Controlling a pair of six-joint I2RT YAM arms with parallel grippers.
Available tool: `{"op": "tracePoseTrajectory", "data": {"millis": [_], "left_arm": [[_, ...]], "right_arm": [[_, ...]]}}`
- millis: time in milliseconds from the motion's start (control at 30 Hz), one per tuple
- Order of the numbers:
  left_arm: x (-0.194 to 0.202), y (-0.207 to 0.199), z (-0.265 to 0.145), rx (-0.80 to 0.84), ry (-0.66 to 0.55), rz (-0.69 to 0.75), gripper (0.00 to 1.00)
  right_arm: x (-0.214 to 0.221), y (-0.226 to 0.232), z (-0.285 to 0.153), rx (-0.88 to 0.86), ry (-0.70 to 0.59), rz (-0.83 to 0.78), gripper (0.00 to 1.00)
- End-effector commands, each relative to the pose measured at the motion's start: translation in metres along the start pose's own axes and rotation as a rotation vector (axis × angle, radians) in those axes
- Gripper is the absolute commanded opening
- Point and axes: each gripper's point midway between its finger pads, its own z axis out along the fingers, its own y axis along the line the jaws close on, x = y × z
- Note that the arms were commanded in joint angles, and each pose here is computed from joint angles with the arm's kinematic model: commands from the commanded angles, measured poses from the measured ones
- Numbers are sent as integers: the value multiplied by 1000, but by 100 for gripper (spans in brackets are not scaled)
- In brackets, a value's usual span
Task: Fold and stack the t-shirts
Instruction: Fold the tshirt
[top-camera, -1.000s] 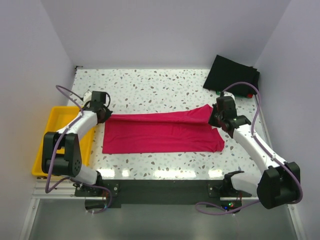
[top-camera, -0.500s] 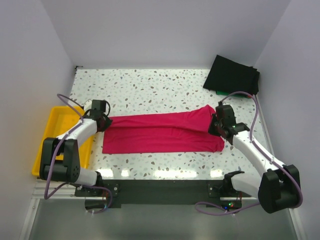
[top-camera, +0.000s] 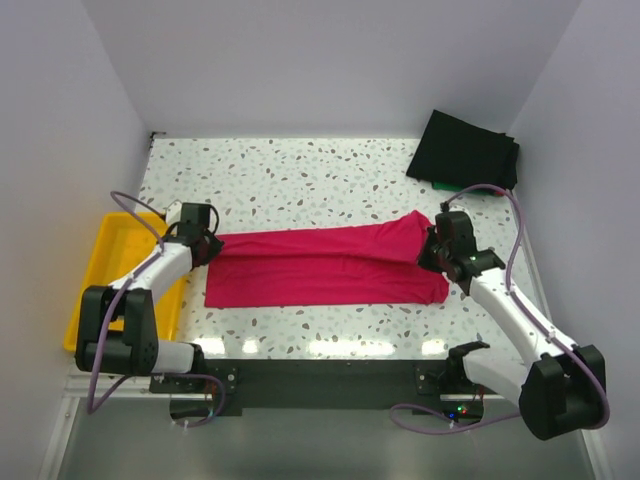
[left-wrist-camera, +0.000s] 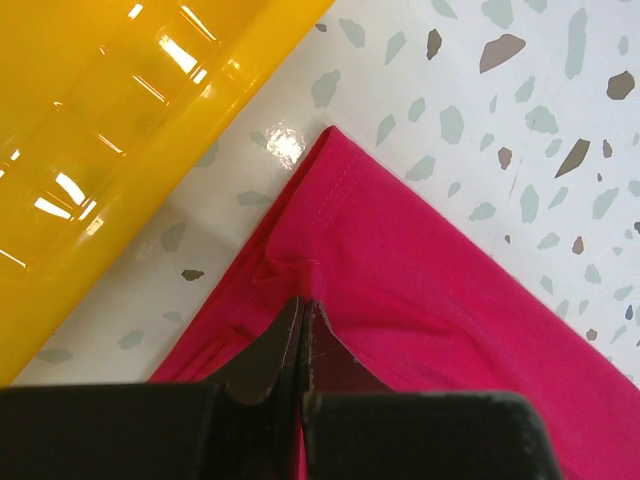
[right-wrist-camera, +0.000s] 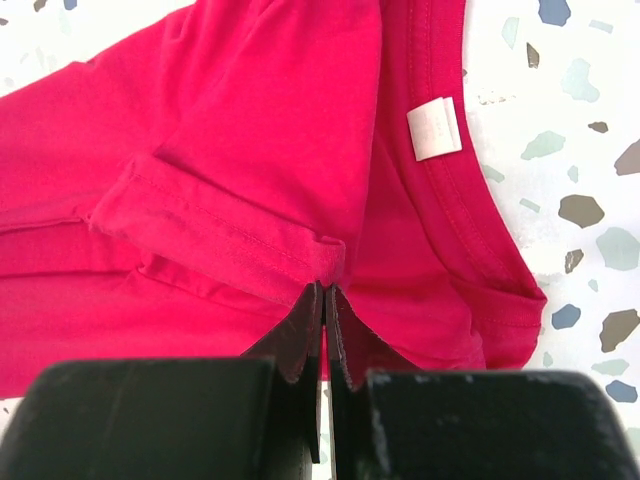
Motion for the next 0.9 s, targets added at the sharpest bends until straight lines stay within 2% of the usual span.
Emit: {"op": "tracePoseTrajectory", "data": {"millis": [0, 267, 333, 367, 400, 433, 467, 500, 567, 733, 867], "left_arm": [[-18, -7, -7, 29, -58, -16, 0], [-4, 7, -2, 3, -36, -5, 0], [-2, 8, -2, 5, -34, -6, 6], [-1, 8, -3, 7, -34, -7, 10], [-3, 7, -4, 15, -39, -9, 19], [-3, 5, -5, 23, -40, -10, 22], [-5, 4, -6, 32, -44, -10, 27], [-7, 1, -10, 45, -52, -14, 35], [-14, -5, -17, 72, -69, -22, 43], [-22, -20, -23, 119, -73, -28, 44], [-19, -34, -18, 139, -49, -9, 41]], "right_arm": [[-13, 5, -12, -17, -45, 14, 0], [8, 2, -10, -44, -11, 24, 0], [17, 4, -9, -66, 13, 29, 4], [18, 5, -9, -77, 12, 27, 15], [20, 6, -9, -87, 16, 28, 21], [22, 9, -9, -105, 21, 25, 27], [19, 11, -11, -118, 7, 23, 38], [17, 11, -12, -121, 1, 15, 42], [12, 18, -17, -154, -8, -3, 47], [-8, 36, -13, -205, -33, -32, 50], [-16, 56, 8, -225, -1, -60, 50]]}}
